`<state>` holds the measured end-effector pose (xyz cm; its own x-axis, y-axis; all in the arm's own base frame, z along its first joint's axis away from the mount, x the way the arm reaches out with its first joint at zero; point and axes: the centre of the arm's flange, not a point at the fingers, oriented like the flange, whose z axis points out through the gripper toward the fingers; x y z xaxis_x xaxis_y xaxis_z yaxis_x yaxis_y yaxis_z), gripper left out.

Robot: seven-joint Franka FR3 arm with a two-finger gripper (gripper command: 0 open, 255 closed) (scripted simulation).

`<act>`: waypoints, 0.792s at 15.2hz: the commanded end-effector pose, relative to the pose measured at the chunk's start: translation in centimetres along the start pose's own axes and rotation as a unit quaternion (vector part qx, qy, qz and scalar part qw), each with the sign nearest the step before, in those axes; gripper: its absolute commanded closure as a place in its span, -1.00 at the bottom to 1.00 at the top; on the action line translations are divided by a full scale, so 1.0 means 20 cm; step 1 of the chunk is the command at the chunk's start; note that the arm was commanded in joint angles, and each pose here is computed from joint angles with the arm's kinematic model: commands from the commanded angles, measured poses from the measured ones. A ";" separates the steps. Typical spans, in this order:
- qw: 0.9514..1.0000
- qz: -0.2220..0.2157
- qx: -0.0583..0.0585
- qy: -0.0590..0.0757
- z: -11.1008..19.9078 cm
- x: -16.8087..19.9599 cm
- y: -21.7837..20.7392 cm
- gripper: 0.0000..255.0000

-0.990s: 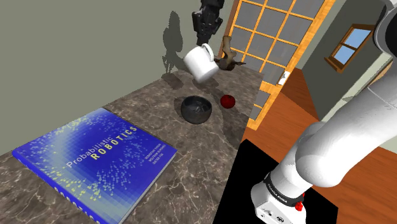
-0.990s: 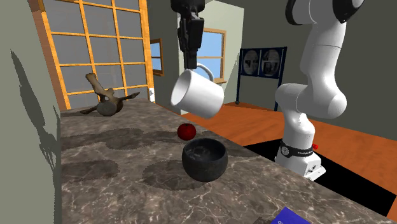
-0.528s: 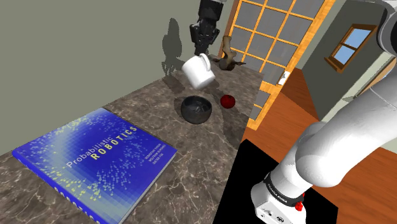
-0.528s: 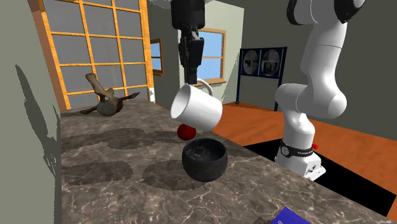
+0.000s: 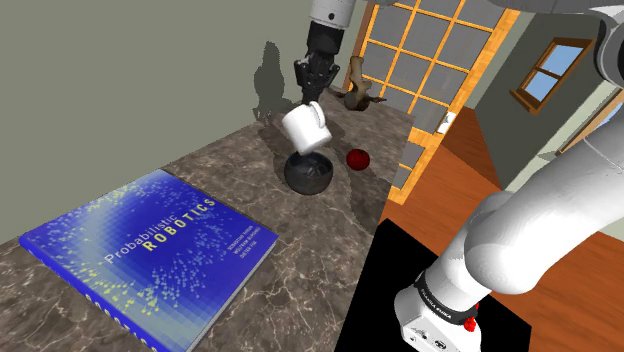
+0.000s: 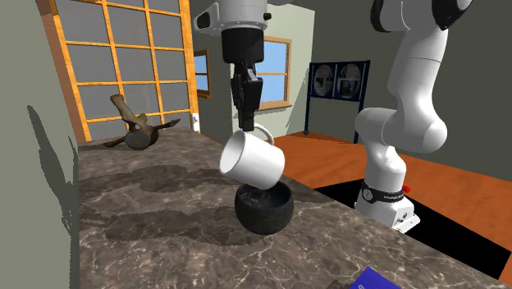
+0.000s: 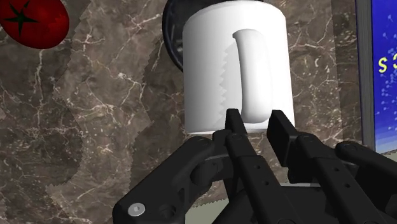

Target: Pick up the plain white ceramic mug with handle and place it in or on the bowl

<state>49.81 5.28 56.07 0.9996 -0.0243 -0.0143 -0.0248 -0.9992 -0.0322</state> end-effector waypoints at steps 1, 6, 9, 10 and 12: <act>1.000 0.000 0.000 0.000 0.05 0.00 0.00 1.00; 1.000 0.000 0.000 0.000 0.18 0.00 0.01 1.00; 1.000 0.000 0.000 0.000 0.26 0.00 0.01 1.00; 1.000 0.000 0.000 0.000 0.26 0.00 0.01 1.00; 1.000 0.000 0.000 0.000 0.26 0.00 0.01 1.00</act>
<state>49.79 5.24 50.98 0.9996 -0.0244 -0.0136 -0.0249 -0.9992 -0.0323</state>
